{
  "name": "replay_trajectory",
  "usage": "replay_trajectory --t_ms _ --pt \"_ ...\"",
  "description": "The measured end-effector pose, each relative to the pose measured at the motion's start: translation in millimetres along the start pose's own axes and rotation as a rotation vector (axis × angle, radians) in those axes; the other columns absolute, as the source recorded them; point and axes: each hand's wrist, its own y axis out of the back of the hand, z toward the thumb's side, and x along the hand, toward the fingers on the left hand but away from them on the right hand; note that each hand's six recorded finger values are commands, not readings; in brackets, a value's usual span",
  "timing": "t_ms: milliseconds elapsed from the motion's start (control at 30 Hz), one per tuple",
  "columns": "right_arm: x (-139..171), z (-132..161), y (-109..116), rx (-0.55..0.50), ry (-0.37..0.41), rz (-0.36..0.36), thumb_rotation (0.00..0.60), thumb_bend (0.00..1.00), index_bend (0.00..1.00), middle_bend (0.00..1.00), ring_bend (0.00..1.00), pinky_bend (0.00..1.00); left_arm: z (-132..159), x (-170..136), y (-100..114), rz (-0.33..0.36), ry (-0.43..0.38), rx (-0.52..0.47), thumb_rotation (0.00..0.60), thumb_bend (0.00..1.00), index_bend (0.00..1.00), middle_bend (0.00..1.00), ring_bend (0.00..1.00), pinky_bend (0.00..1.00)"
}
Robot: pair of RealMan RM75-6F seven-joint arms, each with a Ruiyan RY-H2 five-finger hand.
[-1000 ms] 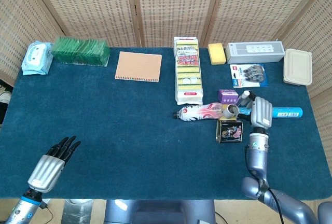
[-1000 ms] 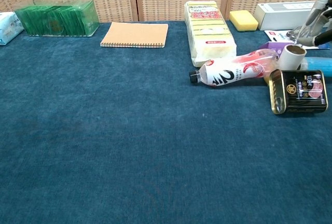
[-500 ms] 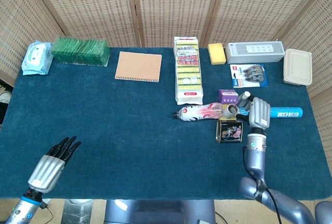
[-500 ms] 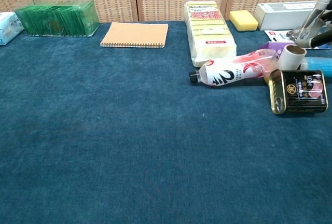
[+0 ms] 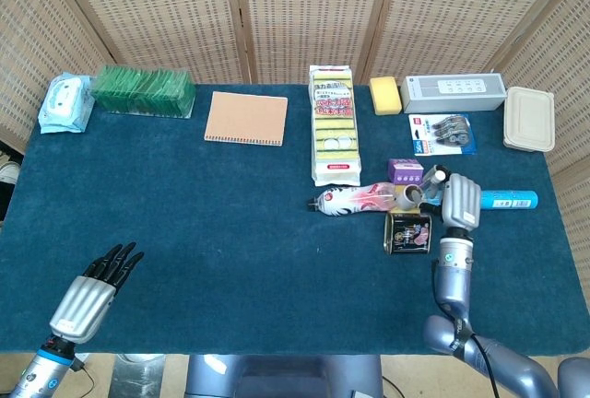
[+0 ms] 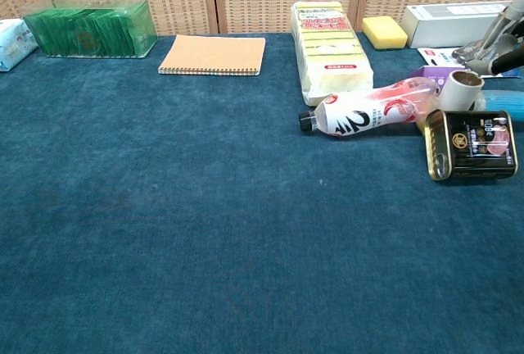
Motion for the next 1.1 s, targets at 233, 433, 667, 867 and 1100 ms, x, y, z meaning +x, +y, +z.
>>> replay_trajectory --t_ms 233,433,667,867,1100 --pt "-1 1 3 0.004 0.004 -0.011 0.600 0.31 0.66 0.78 0.84 0.70 0 1 -1 -0.004 -0.001 0.002 0.600 0.20 0.03 0.02 0.01 0.21" --pt "0 3 4 0.007 0.012 -0.014 0.600 0.31 0.67 0.79 0.84 0.71 0 0 0 -0.003 0.000 0.002 0.600 0.21 0.03 0.02 0.01 0.21" --pt "2 5 8 0.027 0.025 -0.009 0.600 0.32 0.67 0.79 0.85 0.72 -1 0 1 0.001 0.003 0.002 0.600 0.20 0.03 0.02 0.01 0.21" --pt "6 8 17 0.043 0.042 -0.002 0.600 0.33 0.68 0.80 0.85 0.74 -2 -1 1 0.002 0.006 0.005 0.600 0.20 0.03 0.02 0.01 0.21" --pt "11 14 30 0.061 0.070 0.001 0.600 0.33 0.69 0.81 0.87 0.75 -2 -1 2 0.005 0.009 0.004 0.600 0.20 0.03 0.02 0.01 0.21"
